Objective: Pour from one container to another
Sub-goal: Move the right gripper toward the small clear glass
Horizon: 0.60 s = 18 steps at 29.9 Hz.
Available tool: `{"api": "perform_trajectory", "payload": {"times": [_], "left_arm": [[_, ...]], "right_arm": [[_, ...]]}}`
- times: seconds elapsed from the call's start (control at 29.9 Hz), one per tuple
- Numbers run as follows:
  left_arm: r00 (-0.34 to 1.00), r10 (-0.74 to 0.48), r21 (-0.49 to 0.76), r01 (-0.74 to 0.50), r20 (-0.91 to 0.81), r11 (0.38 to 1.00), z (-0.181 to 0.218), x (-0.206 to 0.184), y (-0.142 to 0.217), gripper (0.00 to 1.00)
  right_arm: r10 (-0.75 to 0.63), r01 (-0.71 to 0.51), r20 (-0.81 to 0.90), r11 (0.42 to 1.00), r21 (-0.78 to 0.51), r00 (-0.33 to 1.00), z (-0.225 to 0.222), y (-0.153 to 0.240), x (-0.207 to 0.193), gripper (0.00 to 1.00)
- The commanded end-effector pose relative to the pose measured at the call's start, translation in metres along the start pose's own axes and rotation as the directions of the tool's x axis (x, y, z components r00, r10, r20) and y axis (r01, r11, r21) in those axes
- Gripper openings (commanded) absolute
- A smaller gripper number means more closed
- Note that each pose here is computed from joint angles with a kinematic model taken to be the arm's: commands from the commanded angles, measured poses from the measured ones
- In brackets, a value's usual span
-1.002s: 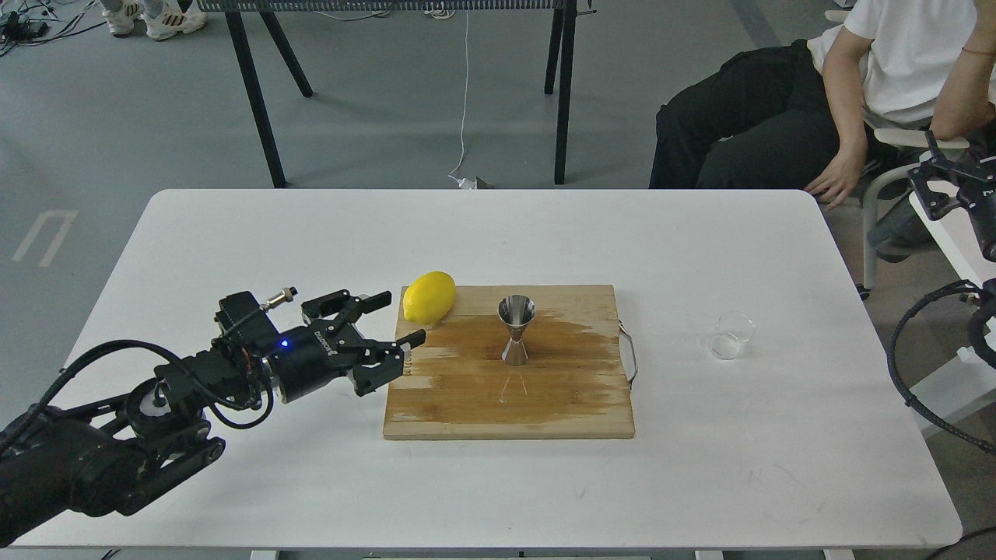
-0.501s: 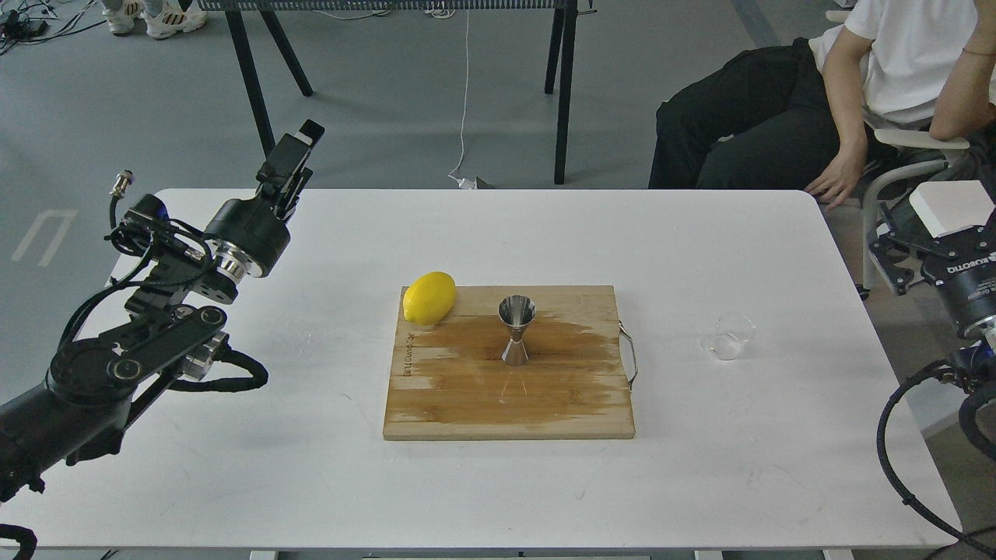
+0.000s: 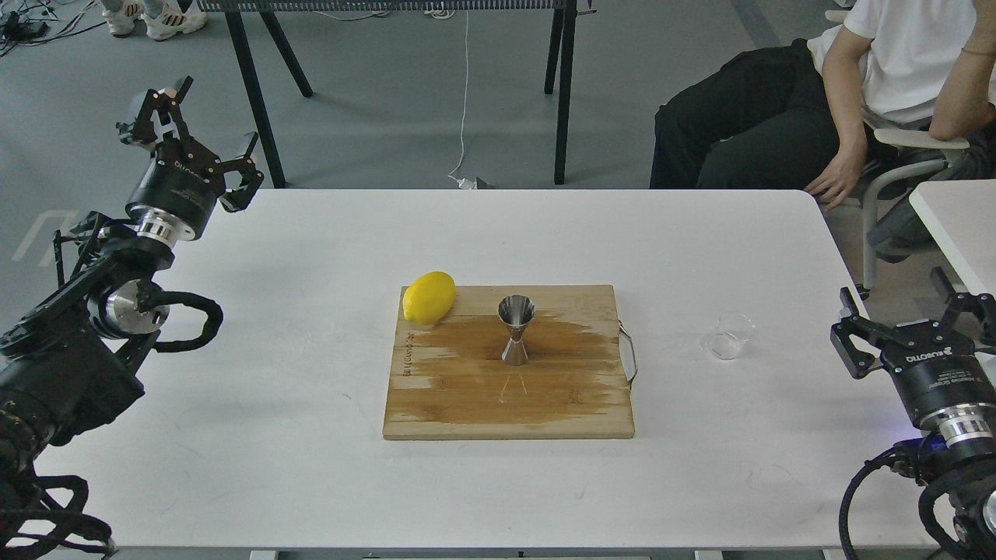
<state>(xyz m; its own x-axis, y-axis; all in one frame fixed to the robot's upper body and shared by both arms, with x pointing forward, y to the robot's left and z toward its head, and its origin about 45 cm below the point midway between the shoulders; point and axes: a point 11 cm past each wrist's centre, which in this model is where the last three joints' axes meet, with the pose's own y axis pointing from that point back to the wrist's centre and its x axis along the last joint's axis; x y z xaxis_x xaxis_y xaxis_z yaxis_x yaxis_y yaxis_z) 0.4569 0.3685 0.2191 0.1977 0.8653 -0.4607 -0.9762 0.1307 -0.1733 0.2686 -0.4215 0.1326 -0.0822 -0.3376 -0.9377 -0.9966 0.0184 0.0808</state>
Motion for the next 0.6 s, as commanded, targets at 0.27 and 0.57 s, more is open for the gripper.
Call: {"api": "perform_trajectory", "payload": {"times": [0.27, 0.57], "left_arm": [[1.0, -0.006, 0.01, 0.006, -0.003, 1.0, -0.005, -0.003, -0.001, 1.0], [0.989, 0.105, -0.005, -0.106, -0.105, 0.994, 0.002, 0.019, 0.001, 1.0]], "right_arm": [[0.376, -0.359, 0.195, 0.926, -0.118, 0.906, 0.08, -0.012, 0.034, 1.0], [0.477, -0.448, 0.11, 0.868, -0.216, 0.872, 0.102, -0.033, 0.024, 1.0]]}}
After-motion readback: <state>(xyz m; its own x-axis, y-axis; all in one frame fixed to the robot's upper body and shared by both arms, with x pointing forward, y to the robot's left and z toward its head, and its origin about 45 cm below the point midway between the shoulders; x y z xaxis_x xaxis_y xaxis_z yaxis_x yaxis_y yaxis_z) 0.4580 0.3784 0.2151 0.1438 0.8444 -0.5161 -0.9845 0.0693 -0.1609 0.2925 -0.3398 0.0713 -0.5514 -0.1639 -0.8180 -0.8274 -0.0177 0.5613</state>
